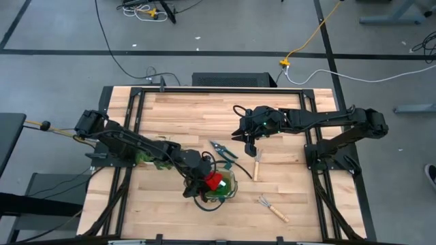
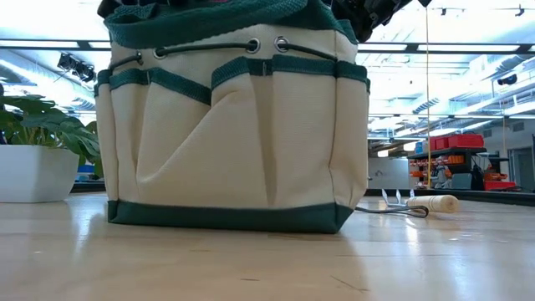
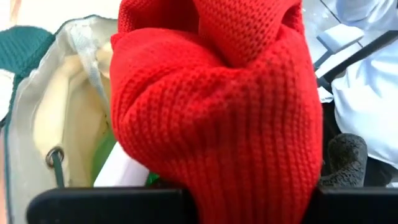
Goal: Pick & Place Garden tools in Gardening bag
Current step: Put the red and black gloves into the gardening bag
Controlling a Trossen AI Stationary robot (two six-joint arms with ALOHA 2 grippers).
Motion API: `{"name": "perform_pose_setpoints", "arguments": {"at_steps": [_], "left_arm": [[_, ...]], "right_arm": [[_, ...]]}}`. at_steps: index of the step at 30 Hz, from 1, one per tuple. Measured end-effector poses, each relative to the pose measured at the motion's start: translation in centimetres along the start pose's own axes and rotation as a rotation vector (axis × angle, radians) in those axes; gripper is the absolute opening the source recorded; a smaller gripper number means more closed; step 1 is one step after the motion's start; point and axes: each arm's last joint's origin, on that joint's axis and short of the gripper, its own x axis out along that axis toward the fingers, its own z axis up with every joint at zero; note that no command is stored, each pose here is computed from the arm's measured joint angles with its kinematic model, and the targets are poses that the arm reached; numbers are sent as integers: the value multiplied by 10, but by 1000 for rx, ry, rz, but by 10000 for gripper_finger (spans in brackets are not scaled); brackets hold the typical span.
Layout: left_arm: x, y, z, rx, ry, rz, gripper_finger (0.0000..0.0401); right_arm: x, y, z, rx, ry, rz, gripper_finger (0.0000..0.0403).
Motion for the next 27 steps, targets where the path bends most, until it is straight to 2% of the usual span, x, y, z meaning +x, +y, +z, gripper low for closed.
{"name": "perform_pose_setpoints", "arguments": {"at_steps": [6,13,16,20,27], "left_arm": [[-6,-4,-1,-43,13,19,58],[-21,-9,-13,-145,136,148,58],[-21,-11,-13,-154,139,150,58],[-23,-16,-2,-154,133,151,58],[-35,-21,14,-151,215,243,58]], "right_arm": [[0,0,0,0,0,0,82],[0,0,0,0,0,0,82],[0,0,0,-1,-3,0,82],[0,0,1,-7,-8,1,82],[0,0,0,-6,-4,0,82]]}}
